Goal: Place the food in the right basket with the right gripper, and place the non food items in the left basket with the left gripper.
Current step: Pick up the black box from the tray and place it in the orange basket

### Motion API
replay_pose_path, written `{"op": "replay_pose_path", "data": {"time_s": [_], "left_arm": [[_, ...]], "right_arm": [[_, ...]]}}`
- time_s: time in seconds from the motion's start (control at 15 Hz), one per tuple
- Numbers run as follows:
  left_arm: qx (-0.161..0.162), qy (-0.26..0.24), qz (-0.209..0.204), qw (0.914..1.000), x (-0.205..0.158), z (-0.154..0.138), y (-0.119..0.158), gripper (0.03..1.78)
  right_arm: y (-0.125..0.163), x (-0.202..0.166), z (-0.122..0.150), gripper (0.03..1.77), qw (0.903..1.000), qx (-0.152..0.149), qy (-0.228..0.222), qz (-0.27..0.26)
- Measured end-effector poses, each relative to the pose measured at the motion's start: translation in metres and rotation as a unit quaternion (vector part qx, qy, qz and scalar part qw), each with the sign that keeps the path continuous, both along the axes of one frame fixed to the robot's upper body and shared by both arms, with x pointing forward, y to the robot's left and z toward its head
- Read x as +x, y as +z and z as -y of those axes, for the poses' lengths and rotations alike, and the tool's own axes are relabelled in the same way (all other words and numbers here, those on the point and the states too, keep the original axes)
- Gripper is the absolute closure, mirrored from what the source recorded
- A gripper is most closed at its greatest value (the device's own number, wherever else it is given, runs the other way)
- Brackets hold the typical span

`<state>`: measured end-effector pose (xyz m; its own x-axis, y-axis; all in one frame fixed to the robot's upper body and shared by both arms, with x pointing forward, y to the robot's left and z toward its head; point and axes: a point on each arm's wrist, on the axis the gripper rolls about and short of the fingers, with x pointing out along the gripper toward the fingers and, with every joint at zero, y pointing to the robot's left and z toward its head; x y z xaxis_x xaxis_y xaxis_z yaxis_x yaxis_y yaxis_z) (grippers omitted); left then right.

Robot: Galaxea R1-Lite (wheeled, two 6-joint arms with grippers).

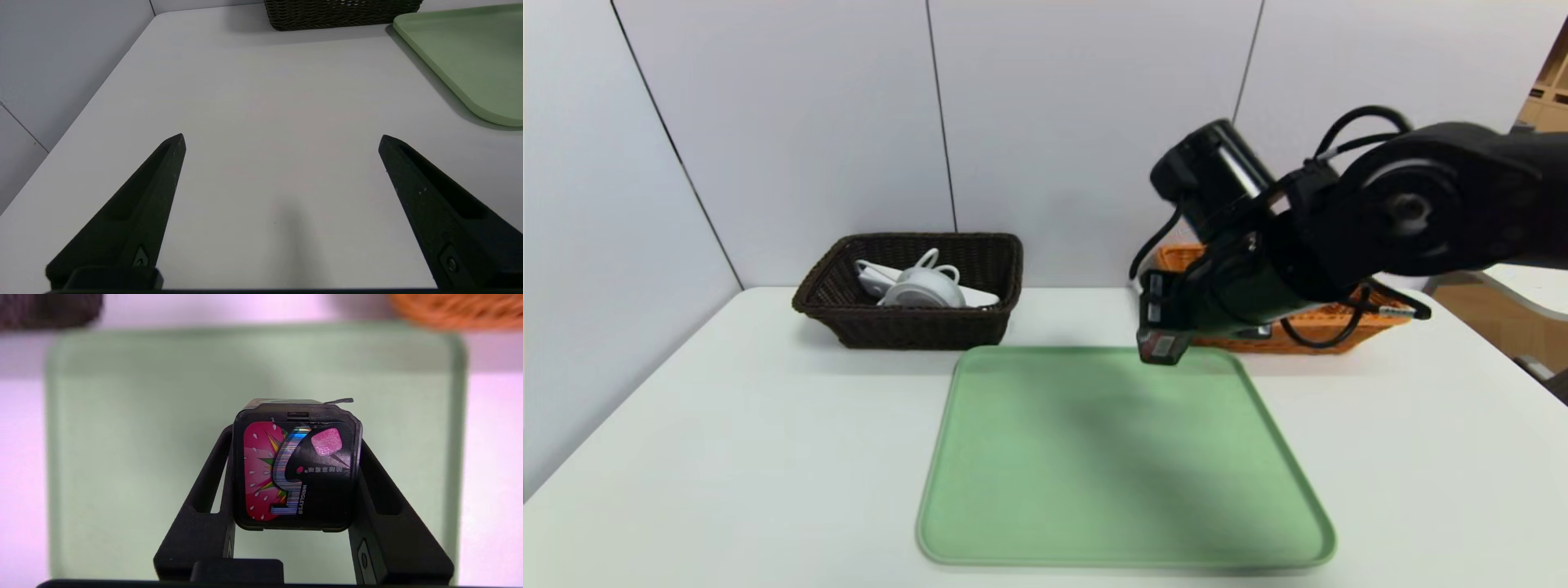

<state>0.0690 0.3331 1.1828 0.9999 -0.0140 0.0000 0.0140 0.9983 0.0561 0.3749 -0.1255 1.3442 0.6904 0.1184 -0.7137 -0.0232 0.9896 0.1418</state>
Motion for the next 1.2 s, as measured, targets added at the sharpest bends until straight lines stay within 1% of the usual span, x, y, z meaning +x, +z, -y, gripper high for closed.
{"op": "replay_pose_path", "data": {"time_s": [0.07, 0.2, 0.4, 0.53, 0.73, 0.87, 1.0, 1.2], "left_arm": [[0.0, 0.0, 0.0, 1.0, 0.0, 0.0, 0.0, 0.12], [0.0, 0.0, 0.0, 1.0, 0.0, 0.0, 0.0, 0.12], [0.0, 0.0, 0.0, 1.0, 0.0, 0.0, 0.0, 0.12], [0.0, 0.0, 0.0, 1.0, 0.0, 0.0, 0.0, 0.12], [0.0, 0.0, 0.0, 1.0, 0.0, 0.0, 0.0, 0.12], [0.0, 0.0, 0.0, 1.0, 0.0, 0.0, 0.0, 0.12], [0.0, 0.0, 0.0, 1.0, 0.0, 0.0, 0.0, 0.12], [0.0, 0.0, 0.0, 1.0, 0.0, 0.0, 0.0, 0.12]], "right_arm": [[0.014, 0.003, 0.007, 1.06, 0.9997, 0.012, -0.008, 0.02], [0.032, 0.012, 0.026, 1.06, 0.9981, 0.022, -0.027, 0.051], [0.046, 0.03, 0.057, 1.06, 0.9939, 0.024, -0.069, 0.082], [0.047, 0.043, 0.079, 1.06, 0.9906, 0.019, -0.097, 0.094], [0.037, 0.065, 0.113, 1.06, 0.9852, 0.005, -0.148, 0.085], [0.023, 0.08, 0.129, 1.06, 0.9824, -0.005, -0.173, 0.069], [0.009, 0.096, 0.142, 1.06, 0.9794, -0.011, -0.192, 0.062], [-0.013, 0.116, 0.155, 1.06, 0.9766, -0.021, -0.208, 0.052]]}}
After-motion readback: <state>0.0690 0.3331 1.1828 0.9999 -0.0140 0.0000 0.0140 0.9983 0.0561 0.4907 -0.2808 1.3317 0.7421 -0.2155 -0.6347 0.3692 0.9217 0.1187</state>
